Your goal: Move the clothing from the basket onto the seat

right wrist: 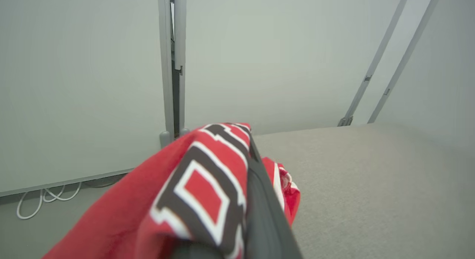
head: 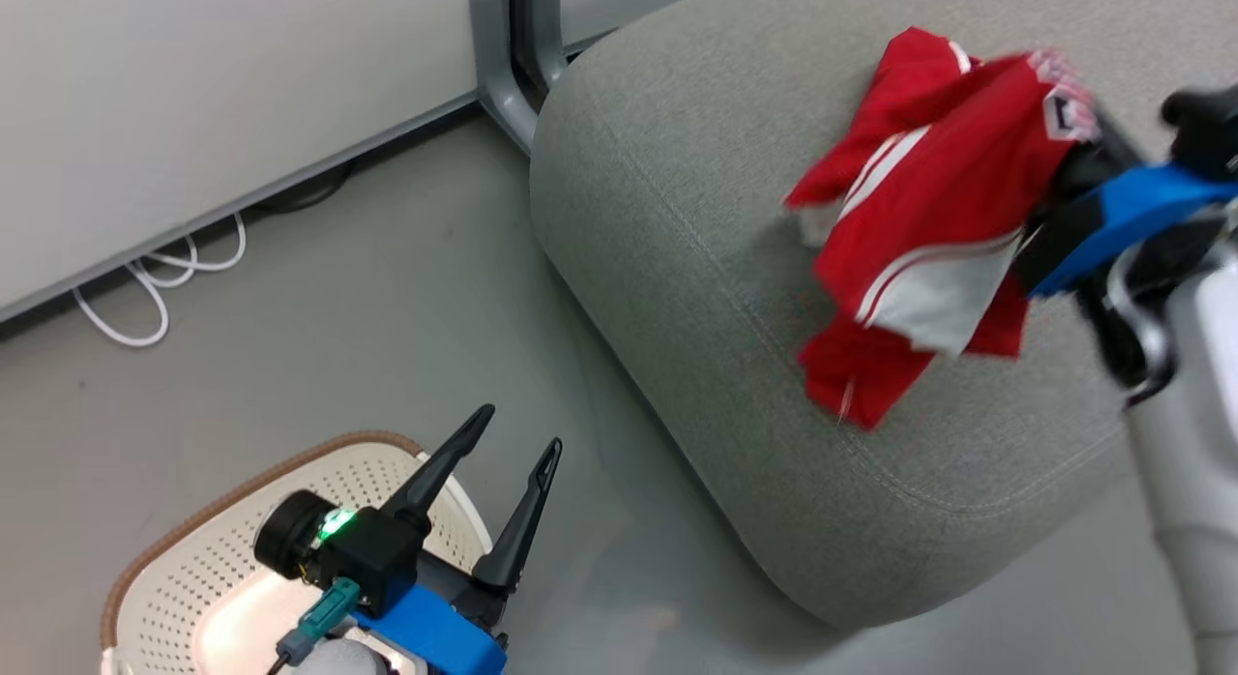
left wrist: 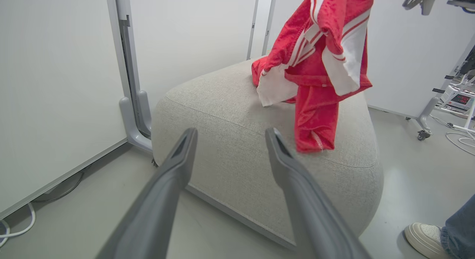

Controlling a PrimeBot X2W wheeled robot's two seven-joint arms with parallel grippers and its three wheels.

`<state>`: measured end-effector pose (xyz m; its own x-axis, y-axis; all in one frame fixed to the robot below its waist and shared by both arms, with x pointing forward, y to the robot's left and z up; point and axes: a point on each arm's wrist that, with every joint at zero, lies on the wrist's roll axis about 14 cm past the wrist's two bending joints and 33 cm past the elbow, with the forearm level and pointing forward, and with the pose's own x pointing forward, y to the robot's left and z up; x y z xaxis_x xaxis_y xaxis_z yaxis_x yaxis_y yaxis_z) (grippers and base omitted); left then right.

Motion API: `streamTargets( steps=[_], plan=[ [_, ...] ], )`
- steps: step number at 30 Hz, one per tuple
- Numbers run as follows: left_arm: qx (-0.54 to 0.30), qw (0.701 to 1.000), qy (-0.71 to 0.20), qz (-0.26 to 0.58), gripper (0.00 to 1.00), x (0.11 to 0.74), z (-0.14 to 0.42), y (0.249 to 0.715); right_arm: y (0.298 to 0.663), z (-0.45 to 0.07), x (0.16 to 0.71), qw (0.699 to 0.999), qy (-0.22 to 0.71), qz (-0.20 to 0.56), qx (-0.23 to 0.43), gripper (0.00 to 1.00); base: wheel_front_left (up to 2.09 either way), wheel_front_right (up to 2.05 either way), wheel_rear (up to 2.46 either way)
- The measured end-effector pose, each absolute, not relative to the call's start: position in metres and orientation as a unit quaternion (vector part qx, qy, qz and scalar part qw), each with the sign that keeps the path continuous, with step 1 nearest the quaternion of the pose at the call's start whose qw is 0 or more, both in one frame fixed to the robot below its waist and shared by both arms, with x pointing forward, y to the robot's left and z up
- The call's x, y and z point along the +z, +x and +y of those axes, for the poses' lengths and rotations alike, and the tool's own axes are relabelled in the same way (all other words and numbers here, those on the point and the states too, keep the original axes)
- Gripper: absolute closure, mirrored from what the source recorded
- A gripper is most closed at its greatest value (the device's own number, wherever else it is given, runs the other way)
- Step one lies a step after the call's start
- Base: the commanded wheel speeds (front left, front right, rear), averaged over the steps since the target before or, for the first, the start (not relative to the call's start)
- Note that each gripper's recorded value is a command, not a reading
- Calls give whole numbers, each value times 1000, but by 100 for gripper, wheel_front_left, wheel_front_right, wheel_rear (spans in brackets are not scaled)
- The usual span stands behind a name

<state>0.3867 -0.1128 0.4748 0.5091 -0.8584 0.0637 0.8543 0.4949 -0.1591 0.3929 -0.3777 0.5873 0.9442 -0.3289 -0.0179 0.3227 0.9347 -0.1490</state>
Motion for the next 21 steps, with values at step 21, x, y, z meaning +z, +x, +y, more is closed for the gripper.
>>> streamTargets(
  steps=[21],
  plan=[
    [-464,880,-97,20,0,406,-72,469,503,-477,521,955,-117,80,-260,100,0,0,0]
  ],
)
